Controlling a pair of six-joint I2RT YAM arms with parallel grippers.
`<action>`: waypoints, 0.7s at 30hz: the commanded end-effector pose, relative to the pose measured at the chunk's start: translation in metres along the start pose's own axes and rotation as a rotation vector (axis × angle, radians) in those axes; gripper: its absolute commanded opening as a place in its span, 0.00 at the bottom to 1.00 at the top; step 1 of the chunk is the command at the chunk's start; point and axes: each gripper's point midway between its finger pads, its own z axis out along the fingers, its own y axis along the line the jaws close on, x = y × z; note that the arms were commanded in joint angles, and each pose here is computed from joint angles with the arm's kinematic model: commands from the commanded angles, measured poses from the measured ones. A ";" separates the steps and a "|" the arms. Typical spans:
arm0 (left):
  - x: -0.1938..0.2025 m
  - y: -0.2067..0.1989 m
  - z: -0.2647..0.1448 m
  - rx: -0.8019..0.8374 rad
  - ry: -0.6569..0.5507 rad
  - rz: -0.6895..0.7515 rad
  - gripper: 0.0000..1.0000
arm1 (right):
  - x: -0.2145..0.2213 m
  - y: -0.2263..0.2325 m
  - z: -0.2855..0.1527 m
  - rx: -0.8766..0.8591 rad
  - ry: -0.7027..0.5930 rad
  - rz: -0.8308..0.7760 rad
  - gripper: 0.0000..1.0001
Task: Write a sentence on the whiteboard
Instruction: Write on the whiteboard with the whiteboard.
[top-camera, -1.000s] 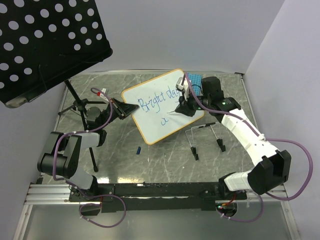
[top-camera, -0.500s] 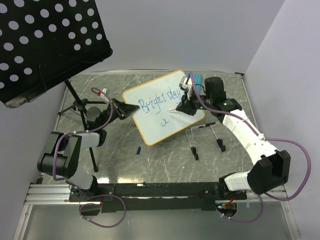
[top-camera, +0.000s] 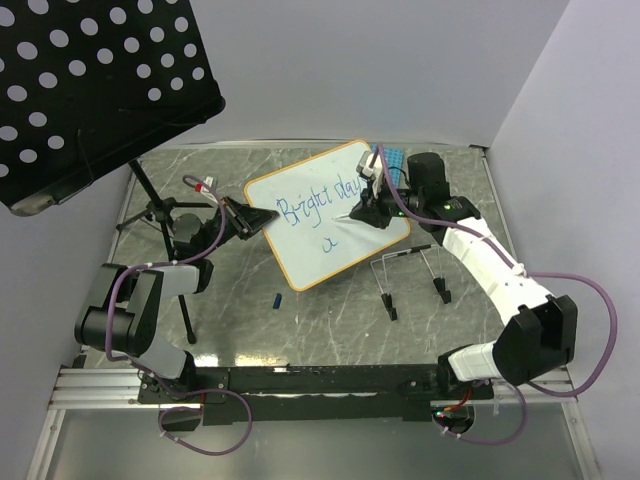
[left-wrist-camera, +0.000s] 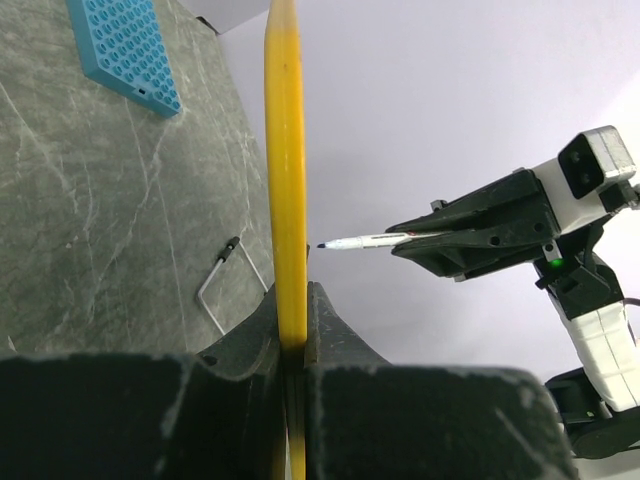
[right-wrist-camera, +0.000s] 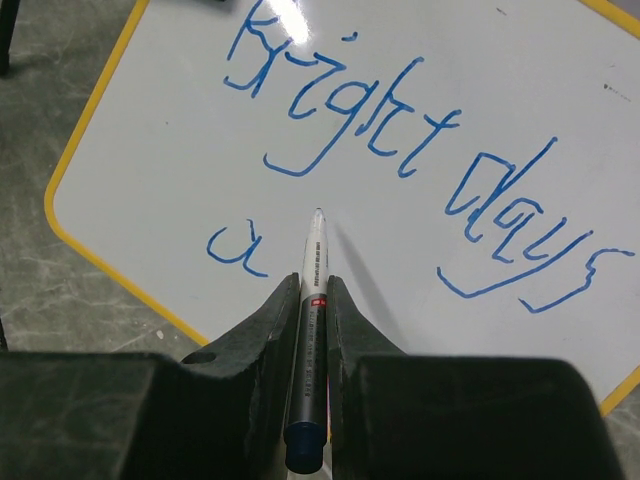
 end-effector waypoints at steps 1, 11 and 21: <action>-0.027 -0.109 -0.012 0.391 -0.121 0.281 0.01 | -0.006 -0.007 0.004 0.008 -0.016 -0.026 0.00; -0.027 -0.109 -0.011 0.395 -0.121 0.277 0.01 | 0.000 -0.007 0.010 0.010 -0.001 -0.016 0.00; -0.027 -0.111 -0.012 0.397 -0.123 0.279 0.01 | 0.009 -0.004 0.014 -0.003 0.022 -0.006 0.00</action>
